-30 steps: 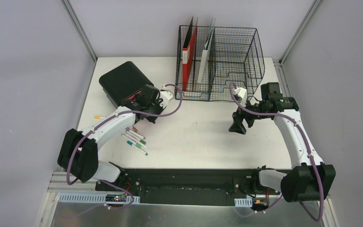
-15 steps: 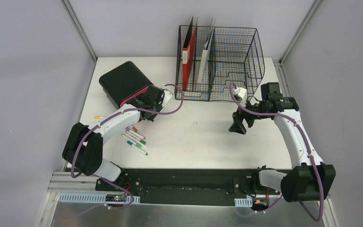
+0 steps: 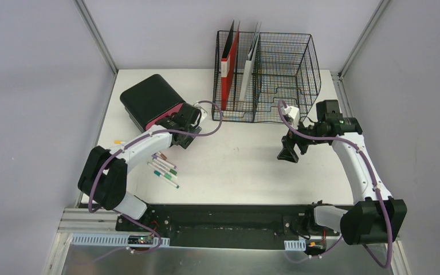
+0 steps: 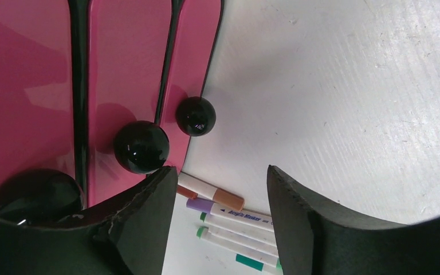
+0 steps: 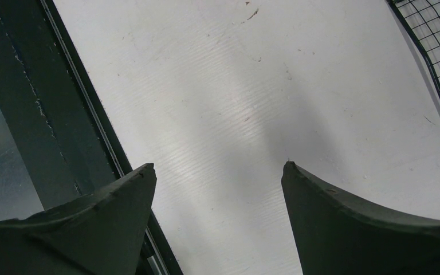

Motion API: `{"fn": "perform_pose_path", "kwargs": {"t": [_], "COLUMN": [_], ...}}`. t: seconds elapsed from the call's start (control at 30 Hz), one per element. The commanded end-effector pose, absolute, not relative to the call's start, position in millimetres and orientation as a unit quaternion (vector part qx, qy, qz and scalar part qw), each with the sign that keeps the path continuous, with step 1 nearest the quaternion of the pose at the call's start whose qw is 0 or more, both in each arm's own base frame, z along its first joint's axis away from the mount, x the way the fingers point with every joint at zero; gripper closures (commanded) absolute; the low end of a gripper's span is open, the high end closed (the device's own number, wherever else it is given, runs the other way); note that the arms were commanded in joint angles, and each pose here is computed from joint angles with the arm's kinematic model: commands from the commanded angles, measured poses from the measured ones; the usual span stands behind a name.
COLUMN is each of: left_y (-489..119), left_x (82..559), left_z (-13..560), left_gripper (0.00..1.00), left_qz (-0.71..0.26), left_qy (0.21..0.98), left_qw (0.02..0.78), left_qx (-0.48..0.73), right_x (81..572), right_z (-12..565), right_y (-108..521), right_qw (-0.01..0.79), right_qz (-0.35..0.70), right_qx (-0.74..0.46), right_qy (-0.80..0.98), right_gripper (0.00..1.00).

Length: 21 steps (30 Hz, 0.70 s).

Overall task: Organize the desk
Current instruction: Close the drawer in the storage box.

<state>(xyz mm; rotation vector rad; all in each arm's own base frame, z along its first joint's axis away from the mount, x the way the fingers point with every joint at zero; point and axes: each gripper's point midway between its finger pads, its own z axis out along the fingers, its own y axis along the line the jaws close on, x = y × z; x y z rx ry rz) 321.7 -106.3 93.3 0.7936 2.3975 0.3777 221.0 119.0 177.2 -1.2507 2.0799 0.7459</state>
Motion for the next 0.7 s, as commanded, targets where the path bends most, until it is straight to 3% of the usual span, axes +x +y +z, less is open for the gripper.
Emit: {"fn": "perform_pose_path", "kwargs": {"t": [0.0, 0.43, 0.6, 0.67], "left_y": [-106.3, -124.4, -128.6, -133.9], "left_x": [334.6, 321.7, 316.6, 313.1], "left_z": [117.1, 159.0, 176.4, 186.0], "left_gripper": [0.39, 0.37, 0.12, 0.07], "left_qz": [0.157, 0.074, 0.028, -0.005], "left_qy": [0.887, 0.864, 0.851, 0.844], "left_qw": [0.326, 0.403, 0.458, 0.478], "left_qx": [0.288, 0.293, 0.254, 0.242], "right_x": [224.8, 225.0, 225.1, 225.2], "right_z": [179.9, 179.5, 179.5, 179.5], "right_y": [120.8, 119.9, 119.4, 119.3], "right_qw": [0.312, 0.312, 0.312, 0.312], "right_qz": [0.282, 0.280, 0.279, 0.279], "right_qx": [-0.480, -0.481, -0.480, -0.481], "right_qy": [0.769, 0.770, 0.771, 0.771], "right_gripper": [0.16, 0.16, 0.16, 0.16]}}
